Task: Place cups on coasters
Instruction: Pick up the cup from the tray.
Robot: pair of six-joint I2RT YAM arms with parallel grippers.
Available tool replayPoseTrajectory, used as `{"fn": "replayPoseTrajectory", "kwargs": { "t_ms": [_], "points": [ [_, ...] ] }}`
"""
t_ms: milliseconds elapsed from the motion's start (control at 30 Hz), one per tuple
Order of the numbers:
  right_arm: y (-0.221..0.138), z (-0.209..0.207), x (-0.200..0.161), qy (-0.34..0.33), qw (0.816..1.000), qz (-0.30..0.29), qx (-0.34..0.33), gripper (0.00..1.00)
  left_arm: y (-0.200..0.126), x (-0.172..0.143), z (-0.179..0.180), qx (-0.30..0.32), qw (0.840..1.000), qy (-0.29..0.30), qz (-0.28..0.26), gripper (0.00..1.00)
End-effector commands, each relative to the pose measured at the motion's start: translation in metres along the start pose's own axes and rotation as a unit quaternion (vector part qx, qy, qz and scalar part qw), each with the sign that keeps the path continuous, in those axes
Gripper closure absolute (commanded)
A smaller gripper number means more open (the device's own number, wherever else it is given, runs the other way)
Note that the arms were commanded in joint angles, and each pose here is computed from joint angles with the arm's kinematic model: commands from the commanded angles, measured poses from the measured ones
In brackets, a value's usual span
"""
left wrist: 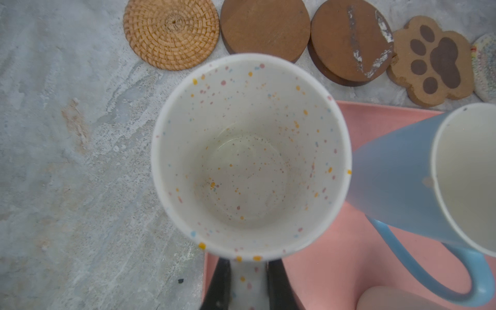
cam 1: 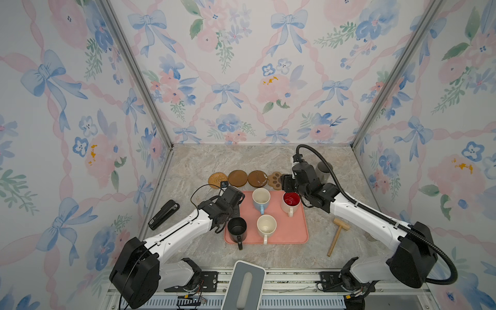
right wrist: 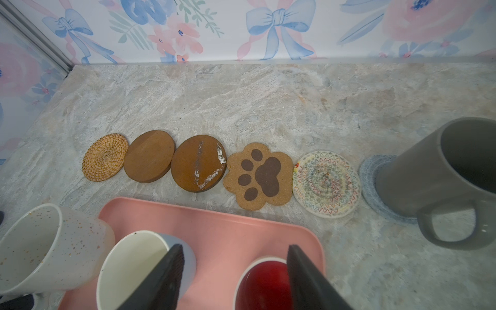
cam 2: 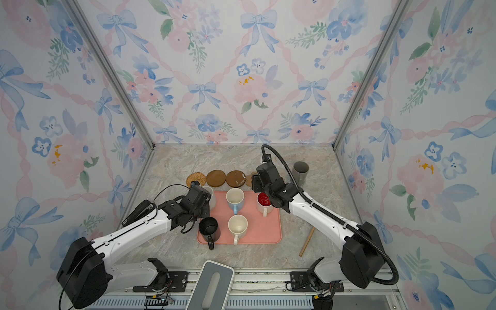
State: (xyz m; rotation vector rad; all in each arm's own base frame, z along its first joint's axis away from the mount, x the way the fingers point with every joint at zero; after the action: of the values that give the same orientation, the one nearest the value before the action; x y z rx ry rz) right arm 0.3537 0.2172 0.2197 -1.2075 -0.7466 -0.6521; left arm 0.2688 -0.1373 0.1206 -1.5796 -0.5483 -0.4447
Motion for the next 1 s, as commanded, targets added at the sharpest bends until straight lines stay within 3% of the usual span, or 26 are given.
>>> {"fn": "replayPoseTrajectory", "kwargs": {
  "t_ms": [0,400,967],
  "points": [
    [0.003,-0.003,-0.003,0.006,1.0,0.005,-0.003,0.36,-0.019,0.037,-0.002,-0.003,0.998,-0.013,-0.068,1.0],
    [0.01,0.0,-0.005,0.003,1.0,0.013,-0.003,0.36,-0.029,0.066,0.021,0.032,0.993,-0.021,-0.115,1.0],
    [0.021,0.001,-0.009,-0.002,1.0,0.028,-0.007,0.37,-0.007,0.126,0.046,0.006,0.985,-0.033,-0.167,1.0]
  ]
}}
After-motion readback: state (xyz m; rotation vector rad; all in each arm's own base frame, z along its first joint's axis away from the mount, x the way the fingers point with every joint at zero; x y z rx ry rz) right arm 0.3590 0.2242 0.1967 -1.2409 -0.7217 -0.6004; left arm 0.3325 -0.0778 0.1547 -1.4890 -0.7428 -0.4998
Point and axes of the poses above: each gripper's point midway between its finger pads, its own y axis out along the fingers, its own z axis along the line the jaws close on, x = y × z, the point moved 1 cm from there along -y, back along the fingers, and after that the axes turned 2 degrees about y, right-handed, at the moved point
